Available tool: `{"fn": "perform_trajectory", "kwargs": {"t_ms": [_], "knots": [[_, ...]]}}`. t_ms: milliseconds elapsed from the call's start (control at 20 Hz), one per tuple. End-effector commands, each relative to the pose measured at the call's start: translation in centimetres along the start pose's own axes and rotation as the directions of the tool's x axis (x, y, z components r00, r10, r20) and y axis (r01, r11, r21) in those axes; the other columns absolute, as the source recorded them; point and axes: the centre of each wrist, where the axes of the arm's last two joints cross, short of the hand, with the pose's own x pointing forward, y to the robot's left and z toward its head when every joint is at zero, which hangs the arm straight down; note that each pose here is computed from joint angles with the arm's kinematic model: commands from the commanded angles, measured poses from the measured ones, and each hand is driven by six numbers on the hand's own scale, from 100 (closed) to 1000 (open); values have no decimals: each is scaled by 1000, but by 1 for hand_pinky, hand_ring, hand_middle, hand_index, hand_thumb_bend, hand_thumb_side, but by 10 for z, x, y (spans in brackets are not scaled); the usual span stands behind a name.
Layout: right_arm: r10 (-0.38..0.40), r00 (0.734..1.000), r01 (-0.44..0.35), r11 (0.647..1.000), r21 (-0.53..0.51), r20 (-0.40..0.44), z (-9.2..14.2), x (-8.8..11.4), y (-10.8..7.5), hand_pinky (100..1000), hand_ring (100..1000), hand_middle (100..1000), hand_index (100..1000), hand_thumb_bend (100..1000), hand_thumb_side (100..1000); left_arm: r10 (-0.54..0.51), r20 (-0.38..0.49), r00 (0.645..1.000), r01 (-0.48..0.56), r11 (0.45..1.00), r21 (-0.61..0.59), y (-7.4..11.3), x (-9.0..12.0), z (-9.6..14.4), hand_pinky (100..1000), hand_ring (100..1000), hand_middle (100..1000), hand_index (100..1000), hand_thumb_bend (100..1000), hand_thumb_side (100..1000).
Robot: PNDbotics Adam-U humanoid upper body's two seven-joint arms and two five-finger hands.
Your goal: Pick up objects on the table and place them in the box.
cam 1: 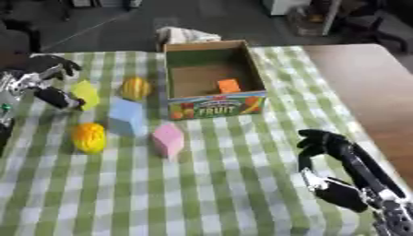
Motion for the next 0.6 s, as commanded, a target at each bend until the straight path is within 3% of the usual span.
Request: {"fn": "perform_trajectory", "kwargs": {"t_ms": [50,600], "knots": [[11,1000,-11,1000,1,23,-2,4,-4,686,639,648,843,100,236,20,-40,999,-18,999,41,14,-4,1,720,713,736,906,426,345],[10,1000,-10,1000,-1,25,-2,5,-4,686,639,648,843,100,237,6,-104,995,-5,1000,1,2,-3,-1,710,677,710,903,455,331]]}}
